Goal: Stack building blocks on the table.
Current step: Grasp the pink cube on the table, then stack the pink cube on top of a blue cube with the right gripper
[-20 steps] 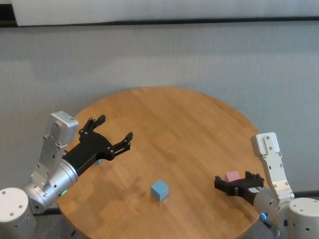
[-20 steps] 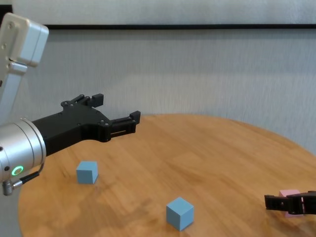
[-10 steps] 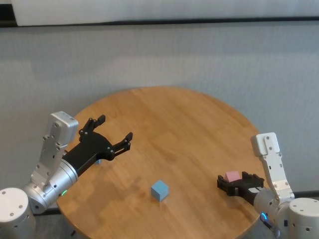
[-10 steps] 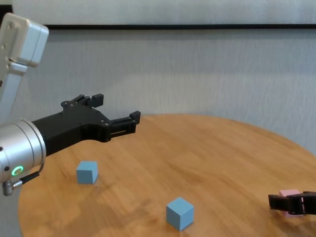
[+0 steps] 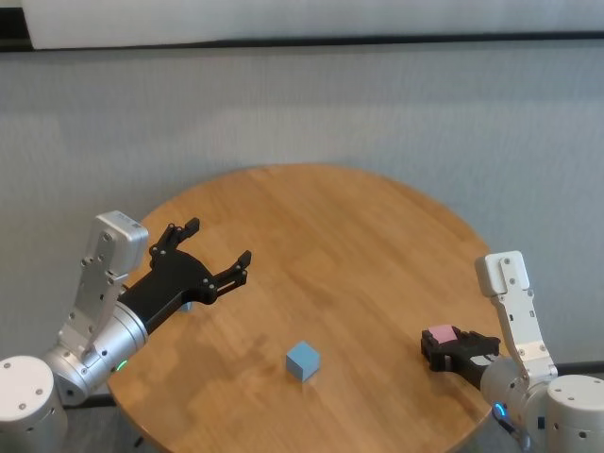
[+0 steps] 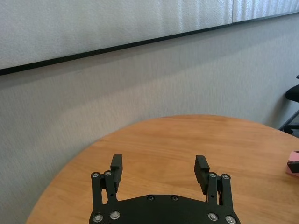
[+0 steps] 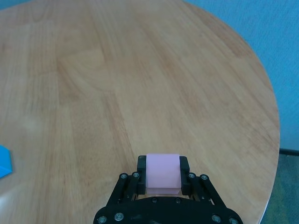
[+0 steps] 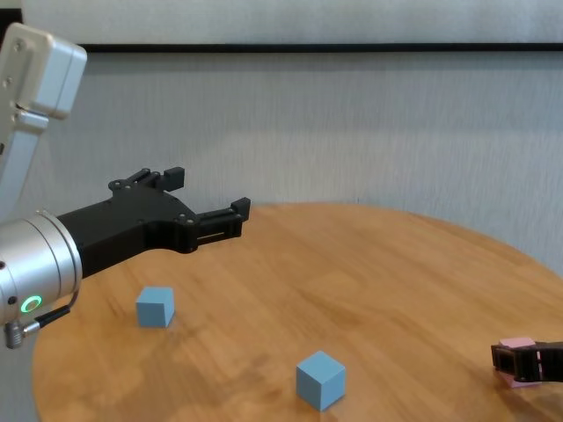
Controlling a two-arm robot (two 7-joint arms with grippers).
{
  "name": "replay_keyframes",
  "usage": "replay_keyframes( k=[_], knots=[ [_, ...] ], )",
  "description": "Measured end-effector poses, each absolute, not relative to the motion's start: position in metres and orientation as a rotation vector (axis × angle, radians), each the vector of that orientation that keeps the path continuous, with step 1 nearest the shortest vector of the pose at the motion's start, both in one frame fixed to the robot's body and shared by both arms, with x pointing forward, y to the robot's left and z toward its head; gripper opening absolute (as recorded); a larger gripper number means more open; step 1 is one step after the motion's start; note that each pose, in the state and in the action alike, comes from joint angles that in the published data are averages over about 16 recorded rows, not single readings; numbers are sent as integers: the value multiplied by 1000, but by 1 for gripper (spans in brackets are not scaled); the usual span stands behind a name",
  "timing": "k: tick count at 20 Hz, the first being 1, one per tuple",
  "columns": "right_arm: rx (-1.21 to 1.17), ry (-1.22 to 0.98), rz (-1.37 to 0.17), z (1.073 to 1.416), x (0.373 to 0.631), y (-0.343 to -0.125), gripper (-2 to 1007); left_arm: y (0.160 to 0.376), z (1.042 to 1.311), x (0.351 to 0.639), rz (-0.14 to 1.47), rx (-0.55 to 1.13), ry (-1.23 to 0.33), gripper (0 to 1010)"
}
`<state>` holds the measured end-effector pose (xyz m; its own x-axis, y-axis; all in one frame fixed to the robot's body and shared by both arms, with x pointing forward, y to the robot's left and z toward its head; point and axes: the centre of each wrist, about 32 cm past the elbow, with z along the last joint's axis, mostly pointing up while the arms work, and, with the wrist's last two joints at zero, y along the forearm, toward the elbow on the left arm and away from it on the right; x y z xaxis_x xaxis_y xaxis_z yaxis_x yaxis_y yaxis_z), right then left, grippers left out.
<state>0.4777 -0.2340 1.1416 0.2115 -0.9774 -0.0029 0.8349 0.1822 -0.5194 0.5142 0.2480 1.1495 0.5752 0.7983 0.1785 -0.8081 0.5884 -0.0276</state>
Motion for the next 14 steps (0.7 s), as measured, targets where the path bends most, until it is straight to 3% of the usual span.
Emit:
replay_keyframes(
  k=[6, 14],
  knots=[
    [-457, 372, -1321, 1142, 478, -234, 384, 248, 1150, 514, 941, 59, -179, 1002],
    [-457, 367, -1317, 1142, 478, -234, 364, 248, 1150, 514, 941, 59, -179, 1002]
  ],
)
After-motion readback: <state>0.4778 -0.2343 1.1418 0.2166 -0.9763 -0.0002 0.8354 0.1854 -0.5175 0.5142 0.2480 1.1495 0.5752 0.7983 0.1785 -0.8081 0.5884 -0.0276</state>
